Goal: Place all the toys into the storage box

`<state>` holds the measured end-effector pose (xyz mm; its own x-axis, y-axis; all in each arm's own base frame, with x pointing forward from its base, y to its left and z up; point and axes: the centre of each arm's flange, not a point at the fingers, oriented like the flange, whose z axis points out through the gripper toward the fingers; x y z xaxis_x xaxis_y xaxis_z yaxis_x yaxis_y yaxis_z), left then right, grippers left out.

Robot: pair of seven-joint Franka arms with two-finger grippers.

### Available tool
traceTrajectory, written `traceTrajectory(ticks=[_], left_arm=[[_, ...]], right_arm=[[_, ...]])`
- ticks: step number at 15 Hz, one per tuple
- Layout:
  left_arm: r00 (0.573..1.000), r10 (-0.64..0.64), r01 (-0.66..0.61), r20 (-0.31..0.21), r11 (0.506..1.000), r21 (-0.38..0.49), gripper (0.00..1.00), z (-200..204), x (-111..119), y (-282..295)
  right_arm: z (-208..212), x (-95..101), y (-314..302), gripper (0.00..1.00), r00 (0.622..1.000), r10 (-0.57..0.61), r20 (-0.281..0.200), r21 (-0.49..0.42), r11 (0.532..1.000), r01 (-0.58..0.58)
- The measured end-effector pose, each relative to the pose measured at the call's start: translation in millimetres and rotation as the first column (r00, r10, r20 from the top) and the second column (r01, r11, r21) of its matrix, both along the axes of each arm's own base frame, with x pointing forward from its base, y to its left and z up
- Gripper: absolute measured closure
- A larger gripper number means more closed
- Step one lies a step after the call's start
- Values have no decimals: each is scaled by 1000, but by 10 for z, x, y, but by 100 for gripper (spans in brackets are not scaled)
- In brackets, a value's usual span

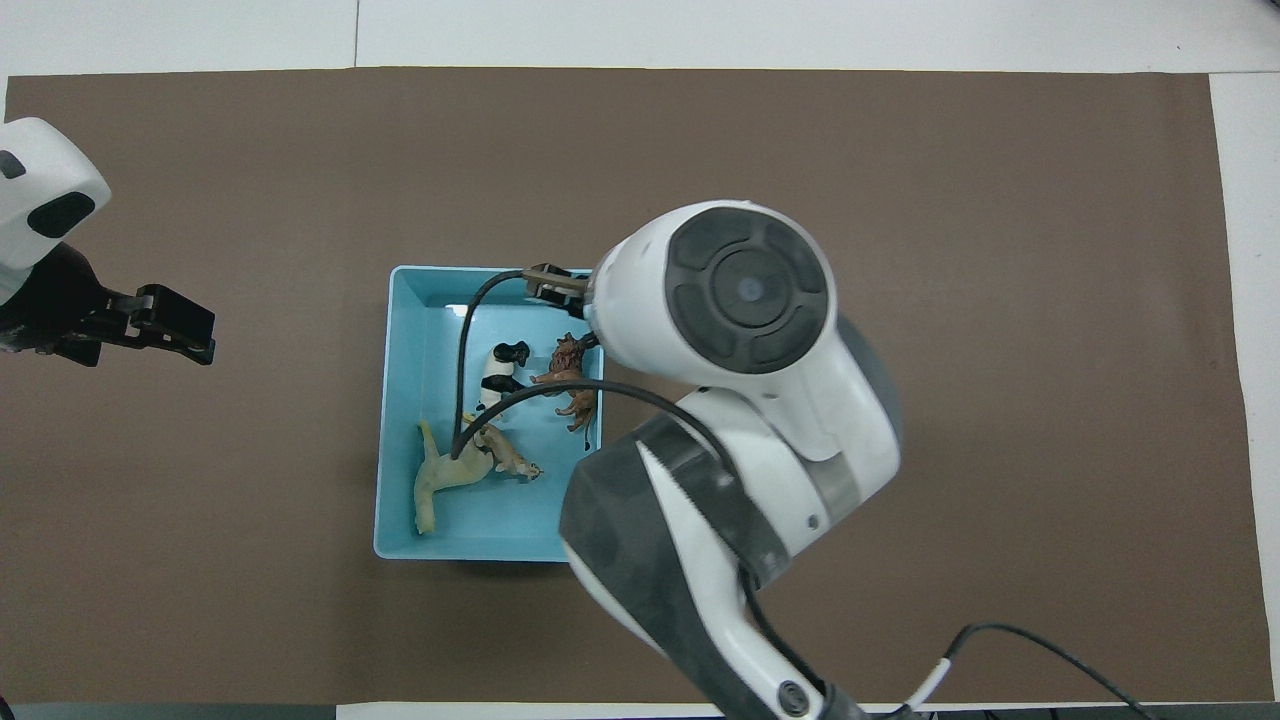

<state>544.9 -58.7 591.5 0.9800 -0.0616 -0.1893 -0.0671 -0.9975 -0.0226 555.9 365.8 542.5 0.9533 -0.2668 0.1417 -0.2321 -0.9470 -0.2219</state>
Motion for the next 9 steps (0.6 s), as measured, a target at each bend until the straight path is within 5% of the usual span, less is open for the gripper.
traceTrajectory(ticks=[4, 6, 9], left_arm=[[1000, 11, -11, -6, 1000, 2, 0, 0, -50, 86], [1000, 12, -12, 0, 1000, 3, 0, 35, -122, 103], [999, 5, -5, 46, 1000, -2, 0, 70, -104, 95]], right_arm=[[168, 561, -1462, 0, 970, 241, 32, -162, 959, -233], [164, 770, -2248, 0, 962, 271, 25, -197, 945, -261], [77, 781, -3093, 0, 974, 213, -72, -195, 955, -223]])
